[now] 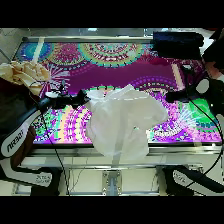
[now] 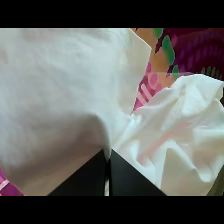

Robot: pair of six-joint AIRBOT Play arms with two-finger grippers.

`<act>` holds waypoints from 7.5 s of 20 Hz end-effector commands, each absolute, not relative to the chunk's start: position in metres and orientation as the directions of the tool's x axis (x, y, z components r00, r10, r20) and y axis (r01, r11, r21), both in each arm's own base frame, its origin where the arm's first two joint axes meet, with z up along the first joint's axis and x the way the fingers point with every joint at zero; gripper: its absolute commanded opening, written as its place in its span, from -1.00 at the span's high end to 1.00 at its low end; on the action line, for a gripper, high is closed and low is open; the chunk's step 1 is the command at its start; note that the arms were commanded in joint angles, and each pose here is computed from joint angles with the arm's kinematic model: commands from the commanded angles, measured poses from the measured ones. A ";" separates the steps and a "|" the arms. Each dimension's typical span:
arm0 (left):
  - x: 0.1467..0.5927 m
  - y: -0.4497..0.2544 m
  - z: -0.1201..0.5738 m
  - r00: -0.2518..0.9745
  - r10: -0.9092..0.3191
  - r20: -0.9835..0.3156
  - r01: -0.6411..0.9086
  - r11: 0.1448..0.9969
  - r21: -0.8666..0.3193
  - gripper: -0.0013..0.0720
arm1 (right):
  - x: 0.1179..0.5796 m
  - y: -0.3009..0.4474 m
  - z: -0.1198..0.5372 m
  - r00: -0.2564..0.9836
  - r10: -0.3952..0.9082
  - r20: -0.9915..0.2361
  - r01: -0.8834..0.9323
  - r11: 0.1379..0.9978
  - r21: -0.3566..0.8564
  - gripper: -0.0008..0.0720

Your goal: Fold the shirts.

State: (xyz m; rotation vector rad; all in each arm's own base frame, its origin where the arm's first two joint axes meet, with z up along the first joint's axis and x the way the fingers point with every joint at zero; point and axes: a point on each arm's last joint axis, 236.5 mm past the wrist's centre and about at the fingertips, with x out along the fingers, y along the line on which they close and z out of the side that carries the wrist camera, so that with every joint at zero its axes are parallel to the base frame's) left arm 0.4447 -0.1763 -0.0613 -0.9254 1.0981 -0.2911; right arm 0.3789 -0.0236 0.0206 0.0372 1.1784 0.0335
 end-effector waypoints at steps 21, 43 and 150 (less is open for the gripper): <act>0.449 -0.172 -0.050 0.483 -0.620 -0.619 -0.194 0.613 -0.766 0.94 | 0.204 0.132 -0.105 -0.337 0.549 -0.765 -0.069 0.796 0.601 -0.53; 0.276 0.045 0.326 0.989 0.064 -0.136 -0.085 0.984 -0.155 0.95 | 0.191 0.063 0.314 0.844 0.269 -0.465 -0.271 0.960 0.064 0.95; 0.417 -0.008 0.037 0.463 -0.446 -0.766 -0.048 0.850 -0.524 -0.72 | 0.543 0.034 0.083 0.430 0.272 -0.861 -0.091 0.962 0.258 -0.41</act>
